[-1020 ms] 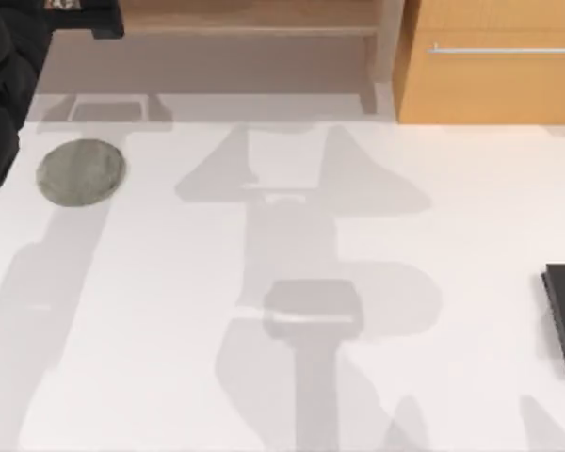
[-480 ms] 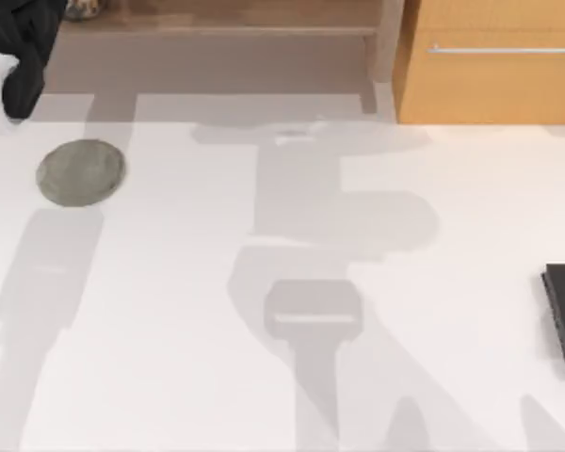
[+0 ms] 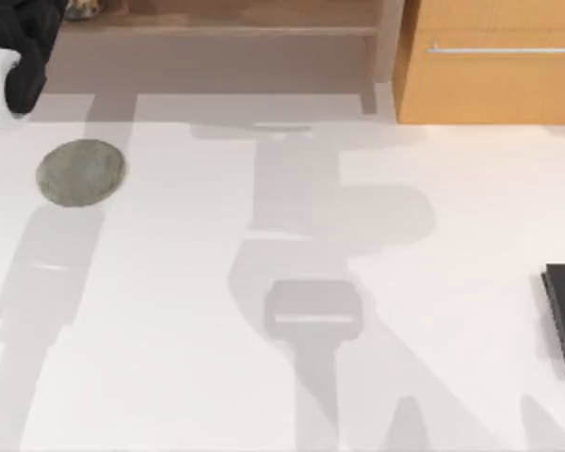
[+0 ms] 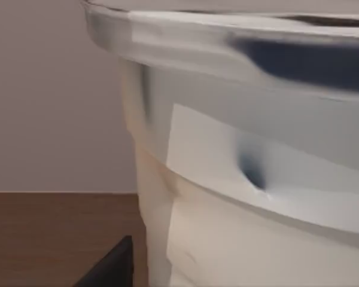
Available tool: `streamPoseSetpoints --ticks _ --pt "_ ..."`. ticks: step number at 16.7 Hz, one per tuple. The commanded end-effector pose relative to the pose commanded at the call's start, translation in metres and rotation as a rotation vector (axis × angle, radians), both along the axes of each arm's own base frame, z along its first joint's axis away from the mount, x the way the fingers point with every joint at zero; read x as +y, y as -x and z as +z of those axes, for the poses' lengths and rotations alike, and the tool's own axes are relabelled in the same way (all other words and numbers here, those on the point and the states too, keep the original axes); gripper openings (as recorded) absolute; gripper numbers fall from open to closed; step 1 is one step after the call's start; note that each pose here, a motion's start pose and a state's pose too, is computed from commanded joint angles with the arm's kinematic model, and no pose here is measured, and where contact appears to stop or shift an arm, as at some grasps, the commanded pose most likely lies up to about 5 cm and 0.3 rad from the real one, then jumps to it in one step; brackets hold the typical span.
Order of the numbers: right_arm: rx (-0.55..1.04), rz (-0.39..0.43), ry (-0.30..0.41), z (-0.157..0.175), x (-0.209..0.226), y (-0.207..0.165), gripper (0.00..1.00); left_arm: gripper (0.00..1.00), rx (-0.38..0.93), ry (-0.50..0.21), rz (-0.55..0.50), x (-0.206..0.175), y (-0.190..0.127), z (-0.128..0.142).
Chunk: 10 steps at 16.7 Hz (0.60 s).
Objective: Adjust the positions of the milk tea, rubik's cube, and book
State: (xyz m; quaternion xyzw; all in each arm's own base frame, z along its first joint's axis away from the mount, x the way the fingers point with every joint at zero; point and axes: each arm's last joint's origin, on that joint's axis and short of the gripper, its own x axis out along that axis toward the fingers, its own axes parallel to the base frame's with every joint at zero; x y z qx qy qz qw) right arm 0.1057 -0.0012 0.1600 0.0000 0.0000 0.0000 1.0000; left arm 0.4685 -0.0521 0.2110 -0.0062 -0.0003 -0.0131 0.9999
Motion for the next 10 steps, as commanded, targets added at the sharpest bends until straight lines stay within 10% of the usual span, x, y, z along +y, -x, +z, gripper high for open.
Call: streamPoseSetpoints --ticks 10 --pt "0.000 0.000 0.000 0.0000 0.0000 0.0000 1.00 0.10 0.000 0.000 0.000 0.0000 0.0000 0.0000"
